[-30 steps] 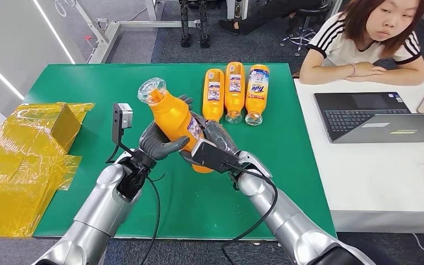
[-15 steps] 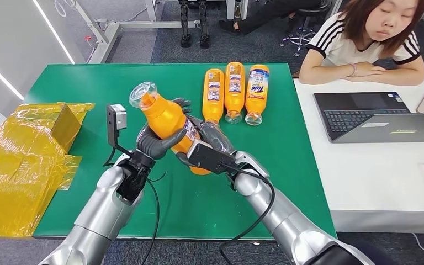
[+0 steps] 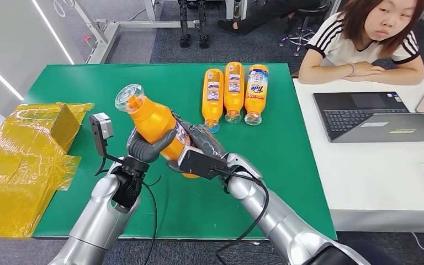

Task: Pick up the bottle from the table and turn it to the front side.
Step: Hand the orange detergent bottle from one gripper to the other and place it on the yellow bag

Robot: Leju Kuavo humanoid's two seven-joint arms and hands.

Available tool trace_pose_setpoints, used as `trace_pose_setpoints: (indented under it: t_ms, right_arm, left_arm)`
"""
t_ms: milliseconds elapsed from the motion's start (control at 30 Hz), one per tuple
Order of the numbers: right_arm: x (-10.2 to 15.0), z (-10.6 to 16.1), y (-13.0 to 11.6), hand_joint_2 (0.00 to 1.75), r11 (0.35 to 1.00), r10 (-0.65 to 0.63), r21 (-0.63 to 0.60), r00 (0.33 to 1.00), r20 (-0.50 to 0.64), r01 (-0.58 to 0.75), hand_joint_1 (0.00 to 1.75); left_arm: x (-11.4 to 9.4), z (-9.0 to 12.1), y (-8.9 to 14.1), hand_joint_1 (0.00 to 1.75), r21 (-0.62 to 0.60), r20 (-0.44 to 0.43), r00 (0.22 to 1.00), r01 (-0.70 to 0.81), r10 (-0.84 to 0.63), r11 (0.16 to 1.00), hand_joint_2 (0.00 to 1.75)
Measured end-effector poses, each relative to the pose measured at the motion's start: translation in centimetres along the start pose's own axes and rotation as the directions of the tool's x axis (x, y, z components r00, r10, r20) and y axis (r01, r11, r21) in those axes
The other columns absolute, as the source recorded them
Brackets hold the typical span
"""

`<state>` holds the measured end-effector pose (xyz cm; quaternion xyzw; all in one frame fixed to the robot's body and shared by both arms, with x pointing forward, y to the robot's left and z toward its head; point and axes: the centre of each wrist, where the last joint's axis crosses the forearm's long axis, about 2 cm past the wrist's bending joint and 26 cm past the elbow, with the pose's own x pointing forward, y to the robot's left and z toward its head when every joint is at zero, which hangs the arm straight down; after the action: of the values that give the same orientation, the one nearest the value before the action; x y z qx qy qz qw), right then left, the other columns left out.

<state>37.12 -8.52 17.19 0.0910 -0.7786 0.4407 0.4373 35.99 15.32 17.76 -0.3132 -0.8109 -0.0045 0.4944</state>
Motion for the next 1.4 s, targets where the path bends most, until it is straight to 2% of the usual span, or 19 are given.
trace_pose_setpoints:
  t_ms: [300, 567, 700, 833, 933, 1100, 1267, 1400]
  right_arm:
    - [-0.3, 0.6, 0.1, 1.75, 0.999, -0.048, -0.002, 0.999, -0.012, 0.048, 0.00]
    - [-0.8, 2.8, -0.2, 1.75, 0.988, -0.148, -0.050, 0.989, 0.030, 0.149, 0.00]
    - [-0.6, 4.5, 0.0, 1.75, 0.968, -0.215, -0.109, 0.972, 0.089, 0.224, 0.00]
    - [-1.3, 7.4, -0.8, 1.75, 0.930, -0.269, -0.228, 0.957, 0.112, 0.288, 0.00]
    - [-1.5, 8.2, -1.1, 1.75, 0.920, -0.274, -0.259, 0.955, 0.115, 0.295, 0.00]
    - [0.7, 11.1, -1.6, 1.75, 0.858, -0.238, -0.397, 0.938, 0.254, 0.325, 0.00]
    - [2.1, 12.0, -1.9, 1.75, 0.844, -0.190, -0.439, 0.938, 0.291, 0.308, 0.00]
    - [2.8, 12.8, -2.2, 1.75, 0.831, -0.167, -0.467, 0.936, 0.310, 0.303, 0.00]
  left_arm:
    - [0.0, 0.6, 0.2, 1.71, 0.013, 0.009, 1.000, 0.020, -0.020, 1.000, 1.75]
    - [0.2, 0.9, 0.0, 1.66, 0.003, 0.016, 0.999, 0.031, -0.031, 1.000, 1.75]
    - [0.4, 0.9, -0.3, 1.65, -0.003, 0.040, 0.999, 0.035, -0.034, 0.999, 1.75]
    - [1.5, 0.6, 1.0, 1.65, 0.034, 0.097, 0.993, 0.061, -0.064, 0.998, 1.75]
    - [1.7, 0.6, 1.4, 1.67, 0.041, 0.102, 0.992, 0.069, -0.073, 0.997, 1.75]
    - [1.9, 0.6, 1.7, 1.68, 0.039, 0.120, 0.987, 0.099, -0.103, 0.994, 1.75]
    - [2.0, 0.3, 1.6, 1.64, 0.027, 0.125, 0.986, 0.111, -0.114, 0.993, 1.75]
    - [2.1, -0.2, 1.5, 1.72, 0.007, 0.139, 0.977, 0.160, -0.160, 0.987, 1.75]
